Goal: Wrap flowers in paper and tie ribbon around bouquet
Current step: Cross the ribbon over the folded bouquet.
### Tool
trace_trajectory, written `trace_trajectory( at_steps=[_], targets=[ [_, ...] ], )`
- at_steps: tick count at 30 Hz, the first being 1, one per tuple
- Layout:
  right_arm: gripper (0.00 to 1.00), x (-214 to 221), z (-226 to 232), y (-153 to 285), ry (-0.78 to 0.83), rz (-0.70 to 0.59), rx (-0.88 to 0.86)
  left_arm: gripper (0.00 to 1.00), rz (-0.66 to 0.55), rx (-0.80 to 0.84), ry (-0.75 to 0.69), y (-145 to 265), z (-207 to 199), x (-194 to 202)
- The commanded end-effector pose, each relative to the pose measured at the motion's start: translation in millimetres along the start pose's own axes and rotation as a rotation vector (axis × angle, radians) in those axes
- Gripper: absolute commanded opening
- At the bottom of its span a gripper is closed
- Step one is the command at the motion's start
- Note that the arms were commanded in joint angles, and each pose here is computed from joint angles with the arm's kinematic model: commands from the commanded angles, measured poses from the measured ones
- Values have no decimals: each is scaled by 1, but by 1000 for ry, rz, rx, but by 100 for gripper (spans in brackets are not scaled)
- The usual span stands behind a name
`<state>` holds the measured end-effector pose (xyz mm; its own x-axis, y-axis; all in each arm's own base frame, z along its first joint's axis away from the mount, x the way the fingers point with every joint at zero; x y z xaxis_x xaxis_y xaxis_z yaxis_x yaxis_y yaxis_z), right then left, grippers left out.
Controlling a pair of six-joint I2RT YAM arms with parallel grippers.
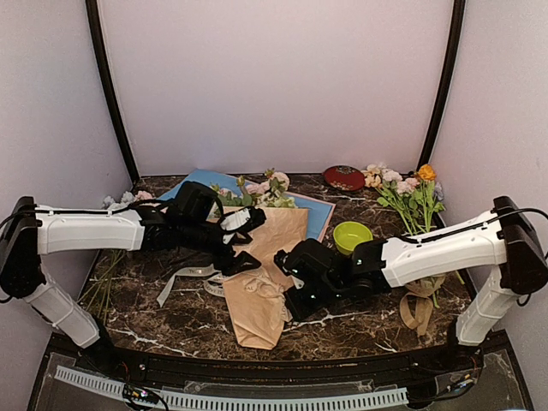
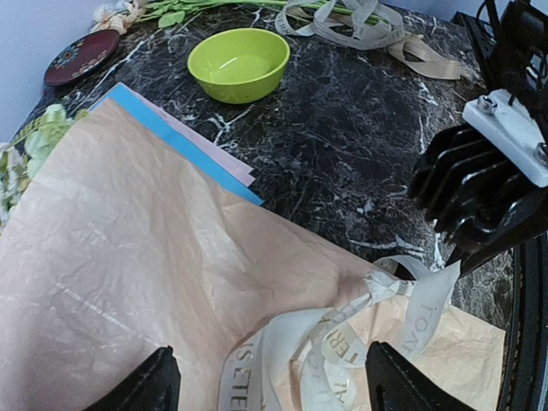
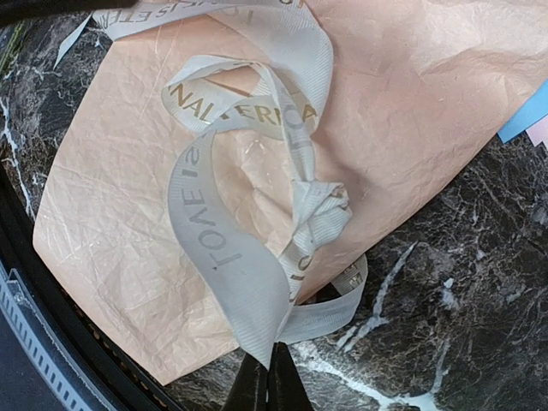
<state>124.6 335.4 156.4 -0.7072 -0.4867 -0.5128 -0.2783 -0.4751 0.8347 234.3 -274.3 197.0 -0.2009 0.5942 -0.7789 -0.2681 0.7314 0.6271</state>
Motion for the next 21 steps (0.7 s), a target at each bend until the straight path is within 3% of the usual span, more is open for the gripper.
trace_trajectory(
  at_steps=[1, 6, 10, 16, 21],
  targets=[
    [0, -19, -1, 10, 31, -44, -66, 77, 57, -19, 167, 28, 11, 6],
    [0, -31, -8, 17, 54, -65, -86, 76, 132, -283, 531, 68, 51, 40],
    [0, -42, -12, 20, 74, -90, -94, 64, 315, -471, 917, 89, 72, 97],
    [0, -52, -8, 25, 117, -115, -127, 77, 393, -589, 993, 87, 55, 147],
    [0, -53, -10, 26, 135, -117, -122, 76, 470, -572, 1030, 68, 57, 170]
  ],
)
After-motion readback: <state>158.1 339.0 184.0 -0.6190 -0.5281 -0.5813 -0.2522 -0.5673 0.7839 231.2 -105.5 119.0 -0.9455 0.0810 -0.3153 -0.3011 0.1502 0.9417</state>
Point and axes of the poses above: each gripper's point midway between its finger pads, its own y axis back along the fingers, its own z axis along the line the jaws close on, x = y × z, the point moved 9 cm from there along y, back along the fingers, and after that the axes turned 3 degrees about y, right-handed, at the moved point
